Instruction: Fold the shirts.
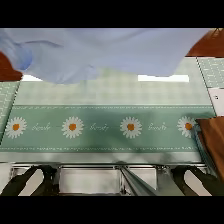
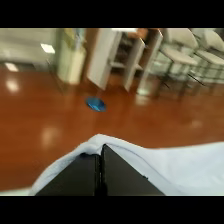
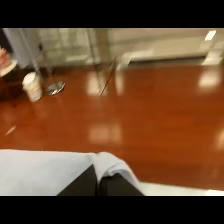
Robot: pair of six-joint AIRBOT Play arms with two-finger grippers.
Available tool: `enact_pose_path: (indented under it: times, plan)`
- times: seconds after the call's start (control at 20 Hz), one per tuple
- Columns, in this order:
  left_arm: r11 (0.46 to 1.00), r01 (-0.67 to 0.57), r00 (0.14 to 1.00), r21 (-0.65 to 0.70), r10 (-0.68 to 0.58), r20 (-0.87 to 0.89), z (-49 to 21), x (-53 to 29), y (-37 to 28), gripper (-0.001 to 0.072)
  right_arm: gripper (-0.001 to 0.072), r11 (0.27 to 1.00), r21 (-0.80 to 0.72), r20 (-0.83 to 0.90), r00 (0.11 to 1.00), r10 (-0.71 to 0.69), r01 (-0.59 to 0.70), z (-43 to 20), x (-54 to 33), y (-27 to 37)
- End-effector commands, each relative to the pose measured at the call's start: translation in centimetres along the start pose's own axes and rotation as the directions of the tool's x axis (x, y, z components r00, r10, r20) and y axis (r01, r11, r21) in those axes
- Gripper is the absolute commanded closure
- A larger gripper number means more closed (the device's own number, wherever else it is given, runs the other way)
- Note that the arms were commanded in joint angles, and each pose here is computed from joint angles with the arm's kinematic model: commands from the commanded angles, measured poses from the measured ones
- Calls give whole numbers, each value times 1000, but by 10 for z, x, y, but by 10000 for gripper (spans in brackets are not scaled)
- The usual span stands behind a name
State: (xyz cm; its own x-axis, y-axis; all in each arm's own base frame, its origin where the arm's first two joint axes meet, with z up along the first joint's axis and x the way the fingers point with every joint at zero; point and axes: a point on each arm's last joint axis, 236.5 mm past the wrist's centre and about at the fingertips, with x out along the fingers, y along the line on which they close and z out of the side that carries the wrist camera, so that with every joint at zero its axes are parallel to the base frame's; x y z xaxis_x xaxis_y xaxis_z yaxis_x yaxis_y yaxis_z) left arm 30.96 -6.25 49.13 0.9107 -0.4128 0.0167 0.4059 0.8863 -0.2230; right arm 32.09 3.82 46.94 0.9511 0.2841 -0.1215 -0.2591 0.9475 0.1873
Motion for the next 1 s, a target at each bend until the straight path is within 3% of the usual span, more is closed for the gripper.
enact_pose_path:
  times: [0.0, 0.2, 0.35, 0.45, 0.7, 0.8, 0.95]
  plan:
    - [960, -182, 977, 211, 153, 148, 44, -76, -38, 692, 687, 987, -115, 117, 988, -99, 112, 24, -84, 29]
    - [874, -391, 911, 288, 323, 255, 51, -154, -54, 692, 686, 976, -137, 87, 984, -156, 167, 1, -136, 47]
    - [884, -360, 920, 299, 283, 273, 45, -187, -75, 692, 686, 963, -121, 36, 971, -236, 239, -19, -159, 41]
    - [887, -379, 915, 262, 319, 246, 38, -199, -63, 692, 686, 961, -96, 10, 965, -261, 261, -29, -162, 36]
    - [899, -407, 884, 162, 433, -180, -73, -138, 13, 692, 686, 977, 1, -264, 943, -204, 212, -105, -110, 10]
    - [917, -383, 848, 112, 398, -350, -136, -95, 41, 692, 686, 979, 63, -362, 918, -159, 195, -148, -75, -8]
    - [930, -368, 827, -13, 320, -463, -217, -26, 81, 692, 686, 970, 173, -511, 857, -61, 172, -229, -16, -37]
